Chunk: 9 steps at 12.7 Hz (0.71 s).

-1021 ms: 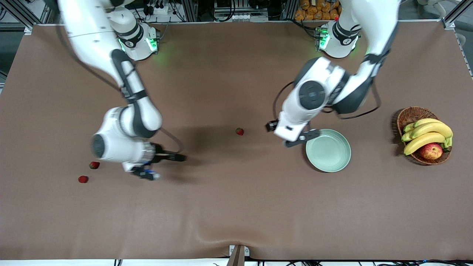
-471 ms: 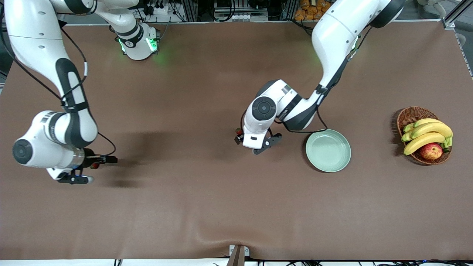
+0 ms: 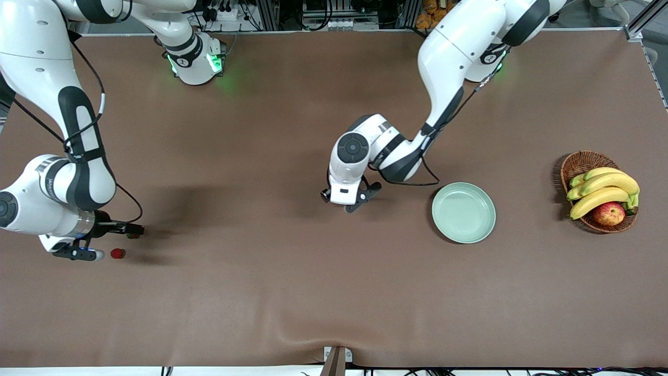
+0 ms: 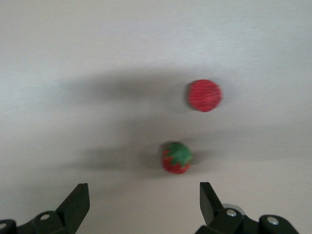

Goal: Collect all strawberries into plate
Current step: 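Grasp the strawberry with the left gripper while the right gripper reaches another, then carry the strawberry over the plate while the right gripper grasps another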

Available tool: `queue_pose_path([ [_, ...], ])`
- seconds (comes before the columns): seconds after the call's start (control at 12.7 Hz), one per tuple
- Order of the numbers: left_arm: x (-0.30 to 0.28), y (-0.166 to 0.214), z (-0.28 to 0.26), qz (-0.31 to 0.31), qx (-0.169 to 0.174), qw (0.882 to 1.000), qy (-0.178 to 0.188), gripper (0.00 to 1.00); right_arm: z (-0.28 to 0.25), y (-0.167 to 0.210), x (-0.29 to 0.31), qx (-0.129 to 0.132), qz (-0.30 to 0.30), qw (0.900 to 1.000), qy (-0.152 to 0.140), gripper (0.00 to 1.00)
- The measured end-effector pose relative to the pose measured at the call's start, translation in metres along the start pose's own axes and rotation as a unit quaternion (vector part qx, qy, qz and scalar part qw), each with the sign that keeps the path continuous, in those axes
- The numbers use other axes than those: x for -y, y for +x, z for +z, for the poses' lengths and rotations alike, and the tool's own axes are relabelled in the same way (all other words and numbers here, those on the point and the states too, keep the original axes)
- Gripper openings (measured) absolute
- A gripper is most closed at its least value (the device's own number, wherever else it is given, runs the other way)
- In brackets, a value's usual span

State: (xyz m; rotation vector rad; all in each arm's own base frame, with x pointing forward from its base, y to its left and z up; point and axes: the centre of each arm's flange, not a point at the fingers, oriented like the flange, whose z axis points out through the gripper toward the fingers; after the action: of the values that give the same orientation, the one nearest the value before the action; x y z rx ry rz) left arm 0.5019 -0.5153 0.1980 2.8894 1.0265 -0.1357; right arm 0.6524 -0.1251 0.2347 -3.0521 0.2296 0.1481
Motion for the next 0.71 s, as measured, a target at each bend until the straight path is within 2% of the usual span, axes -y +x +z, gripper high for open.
queue_pose_path([
  [0.24, 0.001, -0.005, 0.012, 0.001, -0.001, 1.000, 0.005, 0.70, 0.019, 0.003, -0.011, -0.008, 0.007, 1.000, -0.006, 1.00],
  [0.39, 0.001, -0.007, 0.013, 0.002, -0.001, 1.000, 0.006, 0.53, 0.033, 0.003, -0.013, -0.004, 0.008, 1.000, -0.009, 1.00],
  [0.47, 0.001, -0.008, 0.014, 0.003, -0.001, 1.000, 0.006, 0.52, 0.038, 0.003, -0.014, -0.001, 0.009, 1.000, -0.009, 1.00],
  [0.63, 0.001, -0.009, 0.014, 0.004, -0.001, 1.000, 0.007, 0.30, 0.046, 0.003, -0.015, 0.003, 0.009, 1.000, -0.011, 0.99],
  [0.71, 0.001, -0.010, 0.014, 0.005, -0.001, 1.000, 0.007, 0.30, 0.048, 0.003, -0.015, 0.004, 0.009, 1.000, -0.011, 0.94],
])
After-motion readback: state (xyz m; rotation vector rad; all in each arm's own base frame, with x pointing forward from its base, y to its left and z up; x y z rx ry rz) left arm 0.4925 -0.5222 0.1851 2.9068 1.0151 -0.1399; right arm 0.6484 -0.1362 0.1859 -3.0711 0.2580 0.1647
